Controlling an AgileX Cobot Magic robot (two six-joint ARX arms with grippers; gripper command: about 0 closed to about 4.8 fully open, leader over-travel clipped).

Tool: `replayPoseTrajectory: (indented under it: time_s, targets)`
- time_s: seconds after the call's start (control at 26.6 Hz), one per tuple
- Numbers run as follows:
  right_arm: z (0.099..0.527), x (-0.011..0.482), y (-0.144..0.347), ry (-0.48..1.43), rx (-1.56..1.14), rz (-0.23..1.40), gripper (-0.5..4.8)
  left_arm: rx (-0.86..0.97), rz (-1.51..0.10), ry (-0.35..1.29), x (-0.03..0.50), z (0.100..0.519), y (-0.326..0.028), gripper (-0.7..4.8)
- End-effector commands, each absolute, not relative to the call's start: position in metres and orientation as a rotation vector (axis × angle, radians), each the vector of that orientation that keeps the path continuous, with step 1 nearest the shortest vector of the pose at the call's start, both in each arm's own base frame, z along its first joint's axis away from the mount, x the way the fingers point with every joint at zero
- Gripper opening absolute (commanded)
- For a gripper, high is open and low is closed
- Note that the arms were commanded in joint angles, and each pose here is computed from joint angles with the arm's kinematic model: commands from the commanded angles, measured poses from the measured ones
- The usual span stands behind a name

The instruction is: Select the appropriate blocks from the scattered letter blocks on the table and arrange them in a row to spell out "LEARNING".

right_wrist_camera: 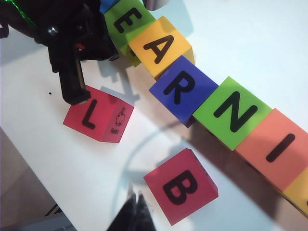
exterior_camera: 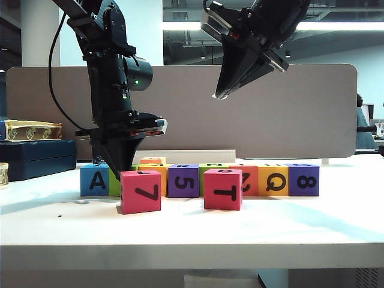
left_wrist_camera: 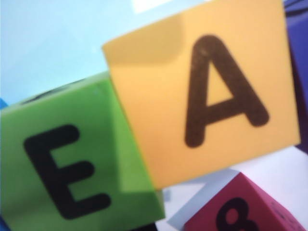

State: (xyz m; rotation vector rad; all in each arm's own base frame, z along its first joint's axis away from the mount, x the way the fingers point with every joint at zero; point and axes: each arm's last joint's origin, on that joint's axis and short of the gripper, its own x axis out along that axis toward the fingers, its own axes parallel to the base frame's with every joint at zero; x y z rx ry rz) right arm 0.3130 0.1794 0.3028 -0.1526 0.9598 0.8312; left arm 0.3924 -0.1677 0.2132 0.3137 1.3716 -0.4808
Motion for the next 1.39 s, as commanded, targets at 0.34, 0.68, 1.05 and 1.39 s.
replayPoseTrajectory:
  time_s: [0.34, 0.68, 1.05, 1.39]
  targets:
    - [0.307, 0.313, 0.180, 0.933, -0.153, 0.834, -0.01, 0.338, -0.516, 1.498, 0.376, 0.222, -0.162, -0.06]
    - [0.307, 0.313, 0.180, 0.933, -0.153, 0.834, -0.01, 0.401, -0.419, 1.319, 0.373, 0.257, -0.156, -0.06]
    - [0.308, 0.312, 0.181, 0.940, -0.131, 0.875, -0.01, 0.334, -0.205, 1.282, 0.393, 0.259, -0.112, -0.06]
    - [0.308, 0.312, 0.181, 0.938, -0.131, 0.876, -0.02, 0.189, -0.212, 1.220, 0.415, 0.254, -0.073, -0.06]
